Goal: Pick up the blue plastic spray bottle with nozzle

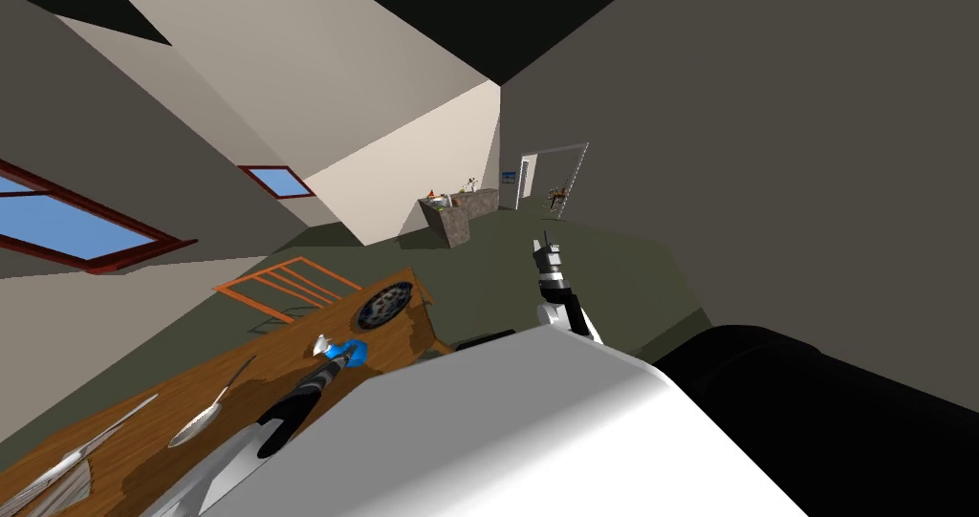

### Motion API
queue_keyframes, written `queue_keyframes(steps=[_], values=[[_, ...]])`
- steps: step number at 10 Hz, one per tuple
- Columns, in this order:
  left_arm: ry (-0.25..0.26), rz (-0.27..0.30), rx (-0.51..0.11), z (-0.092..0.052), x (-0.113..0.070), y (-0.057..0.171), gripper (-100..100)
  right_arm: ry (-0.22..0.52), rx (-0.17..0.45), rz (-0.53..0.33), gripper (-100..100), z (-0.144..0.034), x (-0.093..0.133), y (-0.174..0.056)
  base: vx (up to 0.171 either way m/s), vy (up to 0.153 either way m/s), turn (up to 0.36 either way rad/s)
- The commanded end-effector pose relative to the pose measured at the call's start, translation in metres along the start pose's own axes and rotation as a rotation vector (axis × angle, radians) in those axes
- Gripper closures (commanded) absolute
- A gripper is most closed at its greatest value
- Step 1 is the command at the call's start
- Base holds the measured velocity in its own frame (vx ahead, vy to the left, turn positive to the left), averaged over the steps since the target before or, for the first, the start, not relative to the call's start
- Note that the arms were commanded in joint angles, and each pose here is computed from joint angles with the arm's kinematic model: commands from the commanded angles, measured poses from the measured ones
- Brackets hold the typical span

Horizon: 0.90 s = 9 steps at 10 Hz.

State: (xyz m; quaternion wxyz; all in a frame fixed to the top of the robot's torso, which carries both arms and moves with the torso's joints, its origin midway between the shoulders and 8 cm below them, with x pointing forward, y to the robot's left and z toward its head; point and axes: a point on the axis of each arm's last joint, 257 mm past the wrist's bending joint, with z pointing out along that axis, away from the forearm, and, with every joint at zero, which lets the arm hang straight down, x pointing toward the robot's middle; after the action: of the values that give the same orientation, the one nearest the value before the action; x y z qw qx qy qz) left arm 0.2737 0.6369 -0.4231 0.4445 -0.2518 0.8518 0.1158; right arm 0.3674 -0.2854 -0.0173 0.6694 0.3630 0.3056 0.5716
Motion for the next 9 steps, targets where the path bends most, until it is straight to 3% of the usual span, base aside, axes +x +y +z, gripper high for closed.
queue_keyframes(steps=[1, 3, 9], values=[[0.0, 0.005, 0.015, 0.0, 0.001, -0.001, -100, 0.0, 0.0, 0.0, 0, 0.0, 0.0, 0.0, 0.111, -0.012, 0.036], [0.004, 0.022, 0.021, -0.001, 0.005, 0.01, -100, 0.0, 0.0, 0.0, 0, 0.0, 0.0, 0.0, 0.1, -0.036, 0.133], [0.017, 0.044, 0.079, -0.005, 0.016, 0.014, -100, 0.0, 0.0, 0.0, 0, 0.0, 0.0, 0.0, 0.095, -0.024, 0.085]])
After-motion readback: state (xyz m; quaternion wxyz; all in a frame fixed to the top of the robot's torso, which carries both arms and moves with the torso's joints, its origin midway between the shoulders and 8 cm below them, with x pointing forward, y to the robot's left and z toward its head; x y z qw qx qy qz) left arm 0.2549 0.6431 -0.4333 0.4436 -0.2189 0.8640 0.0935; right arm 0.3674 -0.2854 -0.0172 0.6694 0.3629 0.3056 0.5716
